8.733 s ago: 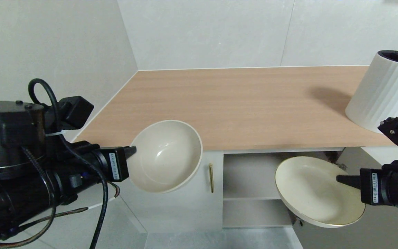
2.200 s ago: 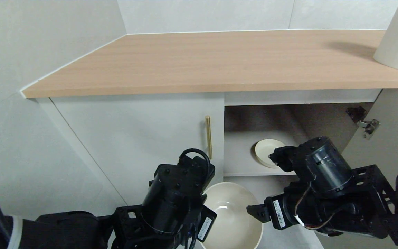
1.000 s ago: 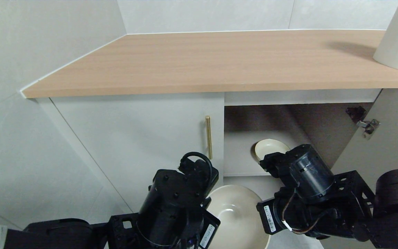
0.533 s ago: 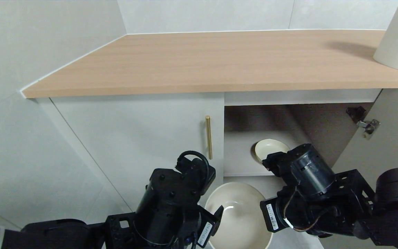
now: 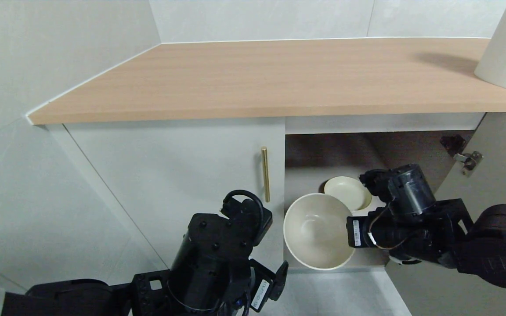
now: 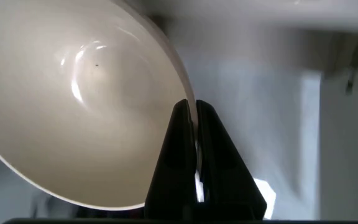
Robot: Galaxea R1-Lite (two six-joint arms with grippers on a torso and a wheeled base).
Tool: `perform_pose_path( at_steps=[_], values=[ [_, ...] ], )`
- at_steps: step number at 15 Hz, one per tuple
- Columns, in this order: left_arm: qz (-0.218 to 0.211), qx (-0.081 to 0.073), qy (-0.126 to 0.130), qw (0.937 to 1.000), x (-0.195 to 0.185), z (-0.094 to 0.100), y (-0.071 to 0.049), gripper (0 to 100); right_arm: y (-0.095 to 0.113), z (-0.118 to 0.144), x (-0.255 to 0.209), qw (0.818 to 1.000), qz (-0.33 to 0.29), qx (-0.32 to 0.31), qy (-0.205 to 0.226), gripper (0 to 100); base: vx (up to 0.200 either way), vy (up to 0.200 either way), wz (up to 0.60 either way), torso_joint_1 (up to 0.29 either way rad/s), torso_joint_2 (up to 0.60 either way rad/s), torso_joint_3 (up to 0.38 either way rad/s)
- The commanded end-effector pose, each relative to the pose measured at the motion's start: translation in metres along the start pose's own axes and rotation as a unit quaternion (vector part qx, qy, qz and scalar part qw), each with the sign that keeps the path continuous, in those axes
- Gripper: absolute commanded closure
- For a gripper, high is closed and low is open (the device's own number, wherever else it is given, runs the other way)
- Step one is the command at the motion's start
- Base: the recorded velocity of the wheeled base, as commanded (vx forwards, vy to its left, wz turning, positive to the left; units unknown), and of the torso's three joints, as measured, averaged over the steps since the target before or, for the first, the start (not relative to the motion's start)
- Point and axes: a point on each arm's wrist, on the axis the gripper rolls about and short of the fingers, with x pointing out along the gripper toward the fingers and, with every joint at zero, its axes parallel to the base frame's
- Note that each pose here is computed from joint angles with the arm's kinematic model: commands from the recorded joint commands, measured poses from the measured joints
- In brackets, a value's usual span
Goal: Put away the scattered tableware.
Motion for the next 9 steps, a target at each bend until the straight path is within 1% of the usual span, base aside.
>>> perform_pose_path(
  at_steps=[1,2,3,6,9],
  values=[
    [0.000,-0.001,-0.001,1.0000,-0.001,0.001,0.000,0,-0.025,-0.015,0.041,0.998,-0.049,0.024,-0.023,100,0.000,0.000,0.00,0.000,0.00,0.000],
    [0.000,-0.001,-0.002,1.0000,-0.001,0.001,0.000,0,-0.030,-0.014,0.050,0.997,-0.059,0.034,-0.048,100,0.000,0.000,0.00,0.000,0.00,0.000],
    [0.000,0.000,-0.001,1.0000,0.000,0.000,0.000,0,-0.035,-0.013,0.054,0.995,-0.066,0.041,-0.057,100,0.000,0.000,0.00,0.000,0.00,0.000],
    [0.000,-0.001,-0.002,1.0000,-0.001,0.001,0.000,0,-0.058,0.005,0.061,0.989,-0.094,0.074,-0.083,100,0.000,0.000,0.00,0.000,0.00,0.000],
    [0.000,-0.001,-0.001,1.0000,0.000,0.000,0.000,0,-0.071,0.022,0.061,0.982,-0.104,0.117,-0.110,100,0.000,0.000,0.00,0.000,0.00,0.000]
  ],
)
